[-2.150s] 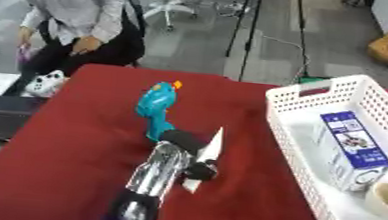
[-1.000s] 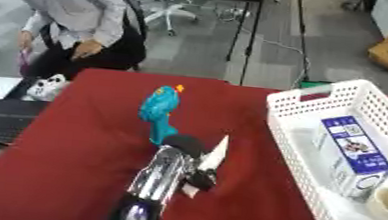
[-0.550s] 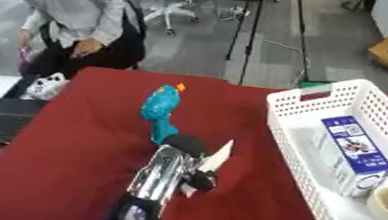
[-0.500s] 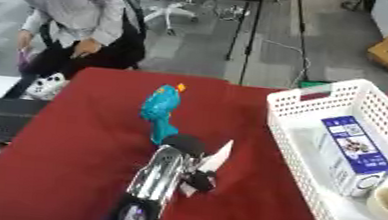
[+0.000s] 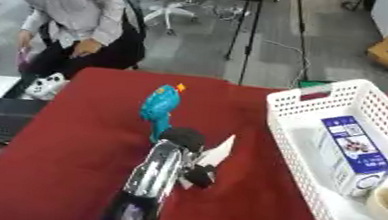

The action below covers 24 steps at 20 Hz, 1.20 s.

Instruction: Pick up objects on the table and place them in the box.

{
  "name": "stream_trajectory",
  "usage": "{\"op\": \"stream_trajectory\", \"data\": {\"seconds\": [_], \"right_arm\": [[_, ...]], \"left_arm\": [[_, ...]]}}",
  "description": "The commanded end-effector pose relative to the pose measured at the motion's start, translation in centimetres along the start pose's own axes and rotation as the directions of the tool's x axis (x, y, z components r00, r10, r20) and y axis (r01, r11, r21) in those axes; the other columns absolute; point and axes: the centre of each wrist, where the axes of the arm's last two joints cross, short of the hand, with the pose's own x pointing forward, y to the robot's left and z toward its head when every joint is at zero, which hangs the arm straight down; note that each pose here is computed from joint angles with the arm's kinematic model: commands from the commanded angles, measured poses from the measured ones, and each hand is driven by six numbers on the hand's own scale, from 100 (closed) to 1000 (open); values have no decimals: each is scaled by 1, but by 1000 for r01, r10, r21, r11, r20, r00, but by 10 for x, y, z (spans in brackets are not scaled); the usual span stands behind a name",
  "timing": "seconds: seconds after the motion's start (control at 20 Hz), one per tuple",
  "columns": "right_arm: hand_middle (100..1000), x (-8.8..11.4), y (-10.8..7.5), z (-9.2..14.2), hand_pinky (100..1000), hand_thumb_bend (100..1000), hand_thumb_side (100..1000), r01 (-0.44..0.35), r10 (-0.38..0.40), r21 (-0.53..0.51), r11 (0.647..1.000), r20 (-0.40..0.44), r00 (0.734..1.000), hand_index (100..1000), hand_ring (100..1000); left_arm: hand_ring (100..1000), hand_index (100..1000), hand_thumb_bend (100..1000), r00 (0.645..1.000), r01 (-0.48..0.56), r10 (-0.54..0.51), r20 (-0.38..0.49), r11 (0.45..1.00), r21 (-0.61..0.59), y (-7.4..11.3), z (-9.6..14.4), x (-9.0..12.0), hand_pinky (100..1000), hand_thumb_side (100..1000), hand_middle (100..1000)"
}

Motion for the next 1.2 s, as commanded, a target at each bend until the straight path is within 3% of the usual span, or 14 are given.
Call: {"op": "stream_trajectory", "data": {"seconds": [0.05,0.65,0.8,0.85,0.9,1.2], "right_arm": [[566,1,0,-11,726,100,484,13,-12,-21,1000,27,1000,599,664],[565,1,-1,-11,726,100,479,9,-9,-20,1000,27,1000,599,665],[565,1,-1,-11,726,100,479,8,-8,-20,1000,27,1000,599,665],[565,1,-1,-11,726,100,479,8,-7,-20,1000,27,1000,599,665],[565,1,-1,-11,726,100,479,8,-7,-20,1000,27,1000,599,665],[565,1,0,-11,726,100,475,12,-11,-20,1000,25,1000,598,665]], "left_arm": [[361,539,100,1000,-2,2,-4,998,64,17,9,-3,409,286,313],[351,527,100,1000,-11,11,4,984,178,46,27,-11,384,268,298],[348,522,100,1000,-18,16,12,974,227,59,35,-14,376,273,294],[347,520,100,1000,-21,18,15,970,240,62,38,-15,371,327,292],[347,520,100,1000,-23,19,19,967,255,66,40,-15,371,275,292],[343,511,100,999,-27,12,46,942,334,90,53,-15,353,285,285]]}}
